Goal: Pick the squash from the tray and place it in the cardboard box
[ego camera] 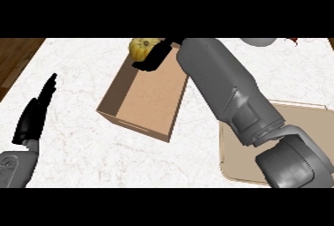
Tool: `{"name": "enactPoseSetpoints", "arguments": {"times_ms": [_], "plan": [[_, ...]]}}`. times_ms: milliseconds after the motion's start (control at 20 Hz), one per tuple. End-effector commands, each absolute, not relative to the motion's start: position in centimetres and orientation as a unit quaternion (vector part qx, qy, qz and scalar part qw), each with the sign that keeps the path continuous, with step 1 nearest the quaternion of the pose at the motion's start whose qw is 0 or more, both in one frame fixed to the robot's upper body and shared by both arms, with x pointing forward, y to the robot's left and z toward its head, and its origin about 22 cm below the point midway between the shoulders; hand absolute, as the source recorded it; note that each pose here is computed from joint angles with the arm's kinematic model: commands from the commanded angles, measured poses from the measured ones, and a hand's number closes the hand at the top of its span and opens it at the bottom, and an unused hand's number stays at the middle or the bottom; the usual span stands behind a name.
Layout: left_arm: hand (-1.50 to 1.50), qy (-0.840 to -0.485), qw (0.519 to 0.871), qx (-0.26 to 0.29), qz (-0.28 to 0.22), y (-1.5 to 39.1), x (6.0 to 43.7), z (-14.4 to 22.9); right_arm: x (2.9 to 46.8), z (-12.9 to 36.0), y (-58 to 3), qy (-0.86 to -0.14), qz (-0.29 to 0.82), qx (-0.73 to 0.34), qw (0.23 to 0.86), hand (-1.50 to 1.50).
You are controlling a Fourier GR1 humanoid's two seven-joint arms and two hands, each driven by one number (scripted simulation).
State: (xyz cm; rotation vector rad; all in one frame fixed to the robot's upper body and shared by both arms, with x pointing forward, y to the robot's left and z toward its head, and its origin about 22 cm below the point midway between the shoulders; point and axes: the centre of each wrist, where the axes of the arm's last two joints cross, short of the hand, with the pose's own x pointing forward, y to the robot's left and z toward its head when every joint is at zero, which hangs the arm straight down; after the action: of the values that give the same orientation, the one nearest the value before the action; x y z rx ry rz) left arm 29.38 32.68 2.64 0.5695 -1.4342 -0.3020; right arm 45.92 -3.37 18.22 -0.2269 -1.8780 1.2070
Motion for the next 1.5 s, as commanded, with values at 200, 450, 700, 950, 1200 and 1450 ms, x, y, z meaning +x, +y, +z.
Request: {"name": "enactPoseSetpoints", "arguments": {"times_ms": [200,450,700,950,1200,1450], "plan": [[0.00,-0.664,0.691,0.241,-0.155,30.7,31.0,3.1,45.9,15.6,-4.3,-0.702,0.467,-0.094,0.530,-1.50],[0.00,-0.665,0.691,0.230,-0.166,29.9,31.5,4.1,45.8,14.1,-5.0,-0.722,0.440,-0.071,0.529,-1.50],[0.00,-0.662,0.695,0.232,-0.156,29.3,31.3,3.2,46.0,16.2,-4.3,-0.774,0.382,-0.041,0.504,-1.50],[0.00,-0.653,0.698,0.254,-0.149,31.8,31.2,3.3,46.1,15.9,-4.8,-0.808,0.285,-0.008,0.515,-1.50],[0.00,-0.641,0.710,0.260,-0.130,32.3,30.6,2.6,46.2,16.4,-4.8,-0.809,0.254,0.045,0.527,-1.50],[0.00,-0.650,0.700,0.270,-0.124,33.0,29.5,2.4,47.6,15.9,-11.5,-0.817,0.223,0.042,0.530,-1.50]]}}
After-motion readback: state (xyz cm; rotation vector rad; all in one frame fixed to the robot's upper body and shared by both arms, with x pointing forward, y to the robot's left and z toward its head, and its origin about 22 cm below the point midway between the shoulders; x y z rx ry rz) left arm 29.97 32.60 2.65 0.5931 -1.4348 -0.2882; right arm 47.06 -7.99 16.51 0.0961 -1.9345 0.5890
